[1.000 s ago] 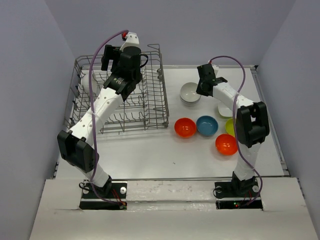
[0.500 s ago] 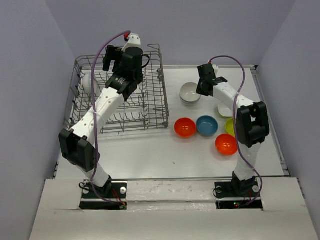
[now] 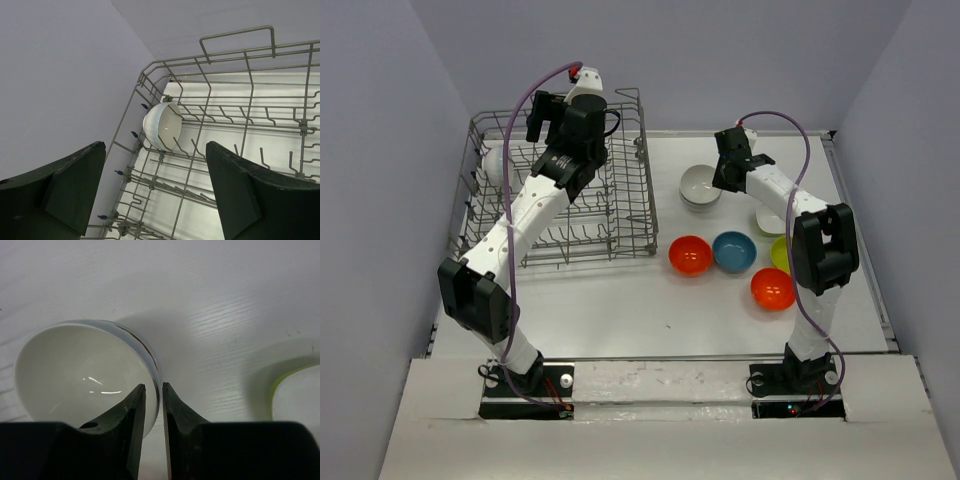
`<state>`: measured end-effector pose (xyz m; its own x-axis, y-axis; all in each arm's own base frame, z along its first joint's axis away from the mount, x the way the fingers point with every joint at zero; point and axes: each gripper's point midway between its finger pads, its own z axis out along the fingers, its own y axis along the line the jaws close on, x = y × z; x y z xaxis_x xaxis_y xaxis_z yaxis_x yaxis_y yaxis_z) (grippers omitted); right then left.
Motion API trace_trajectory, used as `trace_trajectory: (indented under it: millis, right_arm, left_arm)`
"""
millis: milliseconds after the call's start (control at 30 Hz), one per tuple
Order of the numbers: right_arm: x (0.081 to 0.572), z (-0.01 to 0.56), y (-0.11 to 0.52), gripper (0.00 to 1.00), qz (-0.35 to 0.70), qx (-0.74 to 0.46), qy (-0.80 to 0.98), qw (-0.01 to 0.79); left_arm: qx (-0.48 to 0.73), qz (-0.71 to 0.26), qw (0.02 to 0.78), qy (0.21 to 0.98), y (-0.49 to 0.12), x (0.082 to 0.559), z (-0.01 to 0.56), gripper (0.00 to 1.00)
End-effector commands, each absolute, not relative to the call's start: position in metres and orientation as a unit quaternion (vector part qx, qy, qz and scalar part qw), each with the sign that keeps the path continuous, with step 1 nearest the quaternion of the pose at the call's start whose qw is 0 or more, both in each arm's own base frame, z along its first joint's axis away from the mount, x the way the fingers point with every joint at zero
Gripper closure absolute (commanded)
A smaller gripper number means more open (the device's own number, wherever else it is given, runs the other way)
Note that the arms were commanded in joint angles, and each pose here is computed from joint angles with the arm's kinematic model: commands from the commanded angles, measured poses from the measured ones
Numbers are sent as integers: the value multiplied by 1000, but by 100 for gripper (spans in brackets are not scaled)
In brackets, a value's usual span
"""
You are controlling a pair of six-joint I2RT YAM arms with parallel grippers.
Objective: Load the bowls into the dish rack
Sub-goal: Pick up the bowl from the bowl.
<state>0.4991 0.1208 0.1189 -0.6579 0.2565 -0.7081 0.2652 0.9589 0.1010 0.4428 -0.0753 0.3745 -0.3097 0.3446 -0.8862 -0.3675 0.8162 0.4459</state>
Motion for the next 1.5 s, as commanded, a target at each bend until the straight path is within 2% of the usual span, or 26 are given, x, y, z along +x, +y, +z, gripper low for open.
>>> trace_trajectory:
  millis: [0, 1033, 1267, 1467]
  right_arm:
    - [507, 136, 119, 74, -6, 147, 900, 410]
    - [509, 108, 120, 75, -14, 145, 910, 388]
    - [509, 105, 121, 81, -14, 143, 912, 384]
    - [510, 112, 121, 95, -9, 146, 909, 391]
  left_arm:
    - [-26, 302, 600, 740, -75, 443, 382, 6]
    - [-20, 305, 595, 743, -78, 444, 375, 6]
    - [-20, 305, 596, 743, -78, 443, 375, 6]
    - [-20, 305, 596, 743, -78, 444, 375, 6]
